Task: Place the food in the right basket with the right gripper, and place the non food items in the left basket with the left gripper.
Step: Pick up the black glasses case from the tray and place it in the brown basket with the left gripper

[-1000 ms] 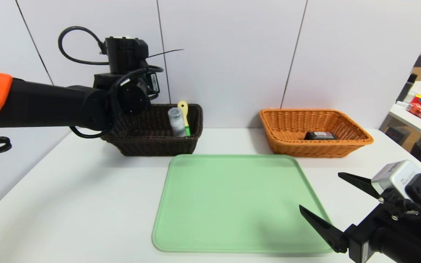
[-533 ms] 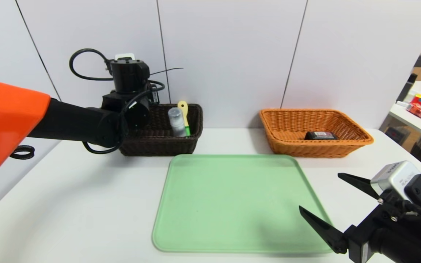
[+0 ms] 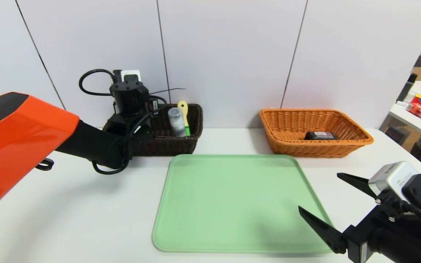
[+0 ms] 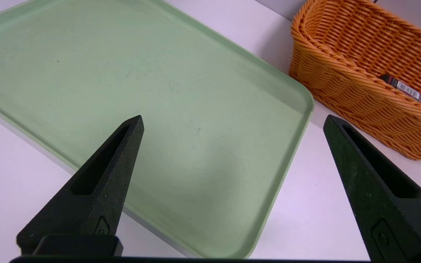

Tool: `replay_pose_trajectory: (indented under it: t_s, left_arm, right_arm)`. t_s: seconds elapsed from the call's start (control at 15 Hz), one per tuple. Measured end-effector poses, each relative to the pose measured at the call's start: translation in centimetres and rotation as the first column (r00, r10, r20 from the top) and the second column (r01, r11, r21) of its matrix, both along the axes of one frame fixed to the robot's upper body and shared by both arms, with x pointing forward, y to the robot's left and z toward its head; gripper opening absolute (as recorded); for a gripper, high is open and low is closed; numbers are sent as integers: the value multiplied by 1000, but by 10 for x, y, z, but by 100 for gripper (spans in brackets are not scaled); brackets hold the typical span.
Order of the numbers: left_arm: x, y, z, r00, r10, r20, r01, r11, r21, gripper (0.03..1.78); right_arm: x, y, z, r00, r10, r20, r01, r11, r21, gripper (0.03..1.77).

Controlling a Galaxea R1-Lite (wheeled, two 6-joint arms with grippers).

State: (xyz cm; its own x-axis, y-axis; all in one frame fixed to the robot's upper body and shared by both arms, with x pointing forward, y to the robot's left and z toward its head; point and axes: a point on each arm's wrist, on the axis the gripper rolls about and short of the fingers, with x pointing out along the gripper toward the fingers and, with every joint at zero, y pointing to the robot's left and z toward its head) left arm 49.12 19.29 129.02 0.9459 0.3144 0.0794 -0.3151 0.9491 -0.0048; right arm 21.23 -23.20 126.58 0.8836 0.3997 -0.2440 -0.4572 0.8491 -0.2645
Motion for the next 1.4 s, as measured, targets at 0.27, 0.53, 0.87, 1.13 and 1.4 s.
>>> replay_pose_trajectory:
  t_s: [0.27, 0.53, 0.87, 1.13, 1.4]
  left_arm:
    - [-1, 0, -14, 1000, 1, -24, -1, 1000, 7, 51]
    - [-3, 1, -24, 999, 2, -36, -2, 1000, 15, 51]
    - [-2, 2, -26, 999, 0, -44, 1, 1000, 21, 51]
    - [-2, 3, -27, 999, 3, -48, -1, 1000, 31, 69]
    - [0, 6, -29, 999, 9, -50, -8, 1000, 29, 109]
  right_arm:
    - [1, 1, 0, 1000, 0, -1, 0, 1000, -3, 170]
    - [2, 2, 0, 1000, 1, -3, -1, 1000, -4, 170]
    - [4, 4, 0, 1000, 1, -5, -1, 1000, -9, 170]
    - [6, 6, 1, 1000, 1, -5, -1, 1000, -9, 170]
    - [8, 7, 1, 1000, 1, -5, -1, 1000, -11, 170]
